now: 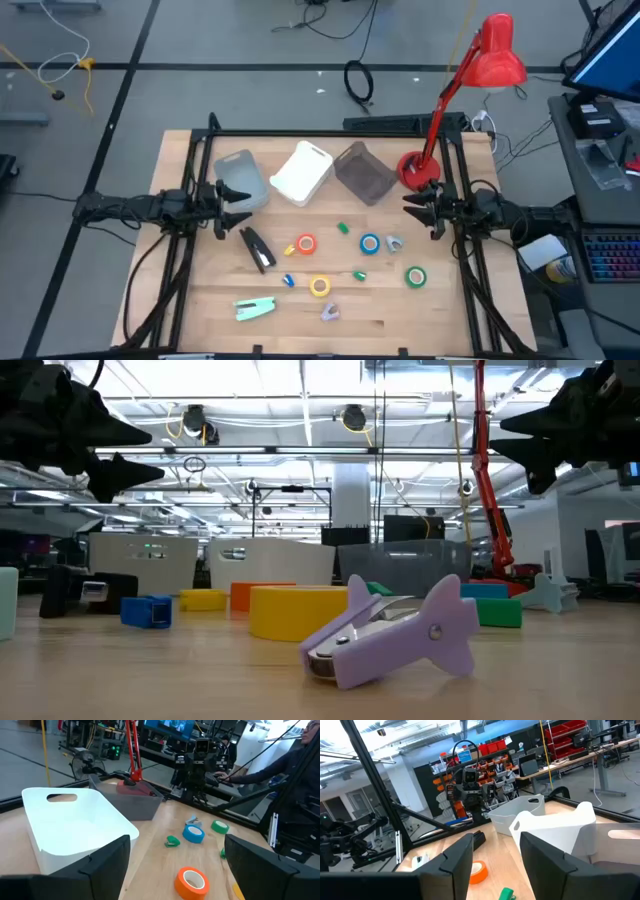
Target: Pick and place Stapler, Stapler remover, tape
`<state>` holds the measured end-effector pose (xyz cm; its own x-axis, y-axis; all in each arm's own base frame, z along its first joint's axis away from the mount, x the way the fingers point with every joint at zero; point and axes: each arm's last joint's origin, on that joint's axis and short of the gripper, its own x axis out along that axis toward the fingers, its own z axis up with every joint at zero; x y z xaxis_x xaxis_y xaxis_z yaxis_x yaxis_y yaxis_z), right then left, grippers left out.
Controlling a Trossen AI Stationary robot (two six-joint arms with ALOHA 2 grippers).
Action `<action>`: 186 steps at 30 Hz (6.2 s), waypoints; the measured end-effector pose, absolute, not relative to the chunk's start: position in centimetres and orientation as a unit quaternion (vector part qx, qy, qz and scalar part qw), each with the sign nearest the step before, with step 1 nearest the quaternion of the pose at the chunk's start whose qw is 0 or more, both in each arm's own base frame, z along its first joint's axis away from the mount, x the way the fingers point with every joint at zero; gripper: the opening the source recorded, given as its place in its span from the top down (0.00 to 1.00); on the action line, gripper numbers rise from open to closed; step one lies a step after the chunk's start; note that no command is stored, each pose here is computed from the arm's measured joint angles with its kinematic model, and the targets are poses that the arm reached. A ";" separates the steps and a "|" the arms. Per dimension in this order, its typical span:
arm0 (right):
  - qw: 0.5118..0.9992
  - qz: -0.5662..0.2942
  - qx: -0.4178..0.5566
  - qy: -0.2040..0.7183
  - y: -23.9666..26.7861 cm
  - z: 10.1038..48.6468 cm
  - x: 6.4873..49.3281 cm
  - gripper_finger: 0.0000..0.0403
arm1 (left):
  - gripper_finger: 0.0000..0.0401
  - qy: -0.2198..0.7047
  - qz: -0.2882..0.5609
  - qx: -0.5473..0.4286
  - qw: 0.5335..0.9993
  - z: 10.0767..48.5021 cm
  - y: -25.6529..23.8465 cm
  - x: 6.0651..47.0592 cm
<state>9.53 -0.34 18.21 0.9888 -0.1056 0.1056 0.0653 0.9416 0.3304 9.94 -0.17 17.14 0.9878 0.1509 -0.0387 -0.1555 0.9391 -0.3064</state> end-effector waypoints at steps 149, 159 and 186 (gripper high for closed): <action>0.983 -0.054 0.164 -0.063 -0.4 18.2 9.5 0.61 | 0.19 0.373 0.482 -0.597 0.521 24.8 -5.0 19.5; 0.975 -0.124 0.166 -0.074 -0.8 18.2 9.4 0.61 | 0.19 0.430 0.525 -0.593 0.432 21.8 -6.9 21.2; 0.975 -0.122 0.168 -0.074 -0.8 18.2 9.4 0.61 | 0.19 0.341 0.566 -0.599 0.452 21.5 -6.1 21.7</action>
<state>9.44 -0.79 18.21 0.9594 -0.2624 0.1033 0.2125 0.9136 0.3466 21.67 -6.10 21.55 0.1256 0.1040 -0.9866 -0.9206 -0.3585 -0.1550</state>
